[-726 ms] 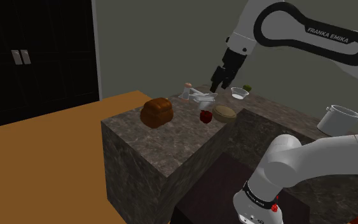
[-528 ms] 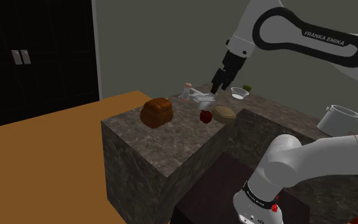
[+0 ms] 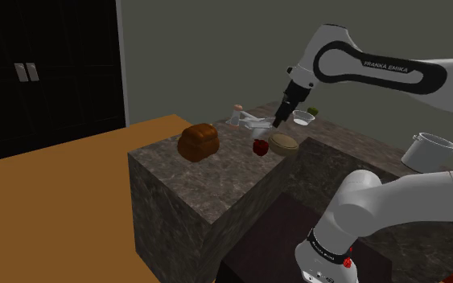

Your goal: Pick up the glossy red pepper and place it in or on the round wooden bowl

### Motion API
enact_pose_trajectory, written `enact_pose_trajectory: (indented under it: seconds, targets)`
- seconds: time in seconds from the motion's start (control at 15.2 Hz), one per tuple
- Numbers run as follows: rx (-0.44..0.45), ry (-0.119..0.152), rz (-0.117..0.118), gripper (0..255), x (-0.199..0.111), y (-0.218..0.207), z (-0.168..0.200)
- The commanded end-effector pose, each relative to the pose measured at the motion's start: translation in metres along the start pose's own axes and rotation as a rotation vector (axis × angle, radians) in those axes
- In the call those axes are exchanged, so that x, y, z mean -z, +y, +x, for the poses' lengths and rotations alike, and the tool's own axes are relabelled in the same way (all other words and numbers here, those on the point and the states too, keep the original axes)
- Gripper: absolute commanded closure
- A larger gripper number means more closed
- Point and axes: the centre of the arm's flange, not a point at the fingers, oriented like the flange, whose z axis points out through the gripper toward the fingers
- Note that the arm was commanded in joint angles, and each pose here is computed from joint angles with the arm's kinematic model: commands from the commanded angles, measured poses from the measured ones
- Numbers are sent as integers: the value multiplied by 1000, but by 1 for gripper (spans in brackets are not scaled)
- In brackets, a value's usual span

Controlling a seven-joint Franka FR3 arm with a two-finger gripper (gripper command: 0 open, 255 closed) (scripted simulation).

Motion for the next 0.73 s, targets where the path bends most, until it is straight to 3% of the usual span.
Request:
enact_pose_trajectory:
  seconds: [0.0, 0.66]
  targets:
    - [38, 6, 2, 0, -17, 22, -2]
    - [207, 33, 18, 0, -92, 132, 6]
